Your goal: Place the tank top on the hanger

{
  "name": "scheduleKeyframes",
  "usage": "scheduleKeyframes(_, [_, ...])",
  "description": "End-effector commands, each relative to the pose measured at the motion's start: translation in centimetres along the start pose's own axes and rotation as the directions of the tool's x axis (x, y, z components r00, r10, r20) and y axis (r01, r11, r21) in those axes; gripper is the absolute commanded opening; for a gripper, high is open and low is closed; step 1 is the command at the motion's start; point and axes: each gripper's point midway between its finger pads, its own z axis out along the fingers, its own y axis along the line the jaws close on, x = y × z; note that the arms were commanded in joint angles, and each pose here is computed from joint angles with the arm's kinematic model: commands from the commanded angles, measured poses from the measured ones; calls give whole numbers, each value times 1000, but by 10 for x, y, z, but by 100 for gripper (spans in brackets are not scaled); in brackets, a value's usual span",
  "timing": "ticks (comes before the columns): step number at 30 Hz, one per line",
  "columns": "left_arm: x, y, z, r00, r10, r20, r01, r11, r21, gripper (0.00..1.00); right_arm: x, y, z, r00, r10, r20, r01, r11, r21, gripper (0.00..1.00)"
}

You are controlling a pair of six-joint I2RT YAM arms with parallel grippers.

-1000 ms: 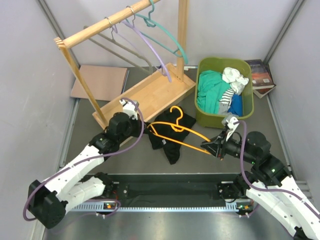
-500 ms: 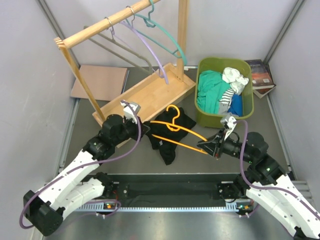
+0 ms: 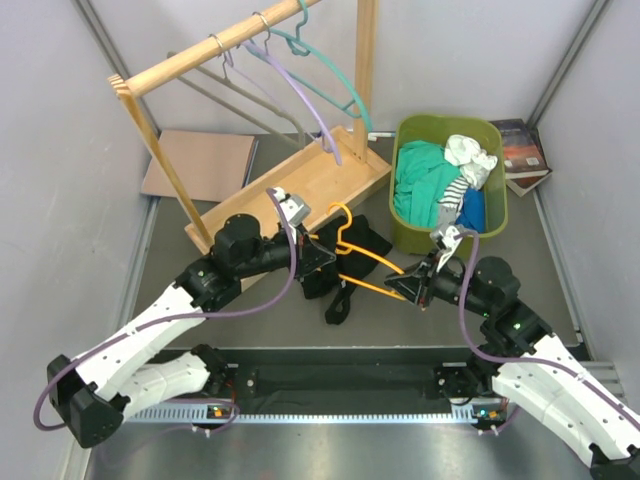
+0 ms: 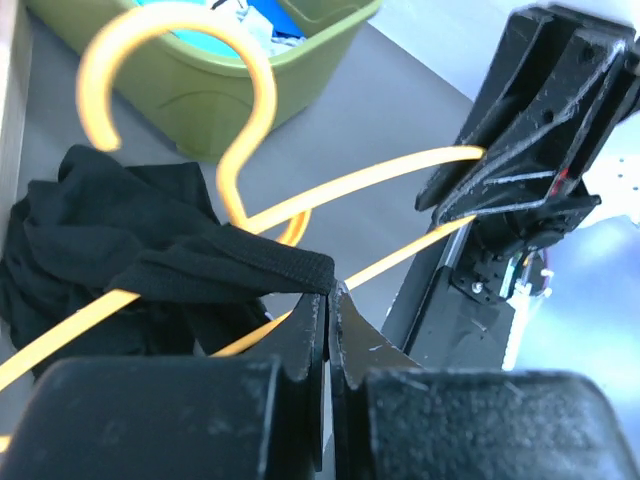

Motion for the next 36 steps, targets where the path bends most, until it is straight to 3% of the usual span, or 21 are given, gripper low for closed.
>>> scheduleKeyframes(1, [-21, 7, -4, 993, 105, 56, -101, 992, -75, 16, -27, 13, 0, 994, -54, 96, 59, 997, -41, 0])
scheduleKeyframes(4, [-20, 22, -15, 989, 135, 56, -124, 977, -175, 55, -28, 13, -1, 993, -56, 101, 60, 997, -38, 0])
scheduleKeyframes(8, [-37, 22, -30, 978, 168, 126, -137, 965, -222, 79, -25, 12, 1, 994, -48, 94, 52, 998, -41, 0])
scheduleKeyframes(13, [-54, 19, -32, 962, 188, 199, -142, 964, -225, 80, -28, 17, 4, 992, -44, 119, 54, 995, -79, 0])
scheduleKeyframes(21, [-59, 16, 2, 948, 132, 288, -93, 985, -148, 79, -31, 21, 5, 989, -29, 145, 43, 994, -98, 0])
scheduleKeyframes(31, [-60, 35, 22, 938, 140, 316, -59, 966, -251, 79, -28, 24, 15, 990, -17, 137, 34, 992, -123, 0])
scheduleKeyframes(36, [-53, 37, 26, 943, 133, 304, -56, 966, -251, 67, -26, 26, 19, 991, -11, 134, 29, 991, -133, 0])
